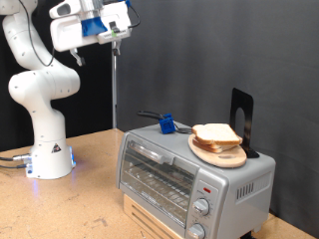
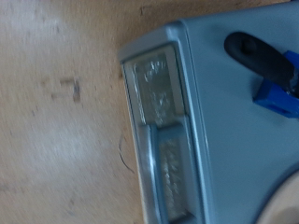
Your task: Make a piece of toast with the oven
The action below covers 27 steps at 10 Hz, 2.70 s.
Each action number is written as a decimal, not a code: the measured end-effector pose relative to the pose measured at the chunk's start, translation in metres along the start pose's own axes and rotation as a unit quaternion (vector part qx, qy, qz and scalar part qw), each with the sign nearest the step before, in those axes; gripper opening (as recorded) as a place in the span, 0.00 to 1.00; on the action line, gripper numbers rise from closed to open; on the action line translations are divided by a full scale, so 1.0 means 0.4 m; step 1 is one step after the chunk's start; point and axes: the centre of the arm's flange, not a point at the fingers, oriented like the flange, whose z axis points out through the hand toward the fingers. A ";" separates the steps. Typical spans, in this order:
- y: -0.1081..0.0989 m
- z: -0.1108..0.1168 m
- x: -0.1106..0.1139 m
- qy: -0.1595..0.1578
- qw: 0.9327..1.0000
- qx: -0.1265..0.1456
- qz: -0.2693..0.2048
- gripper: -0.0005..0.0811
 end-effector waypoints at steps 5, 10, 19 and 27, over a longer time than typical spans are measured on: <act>-0.039 0.043 0.031 0.013 0.998 0.067 -0.010 0.99; -0.052 0.188 0.067 0.023 0.997 0.074 0.017 0.99; -0.079 0.334 0.114 -0.068 0.995 0.071 -0.019 0.99; -0.045 0.521 0.104 -0.012 0.999 0.027 -0.014 0.99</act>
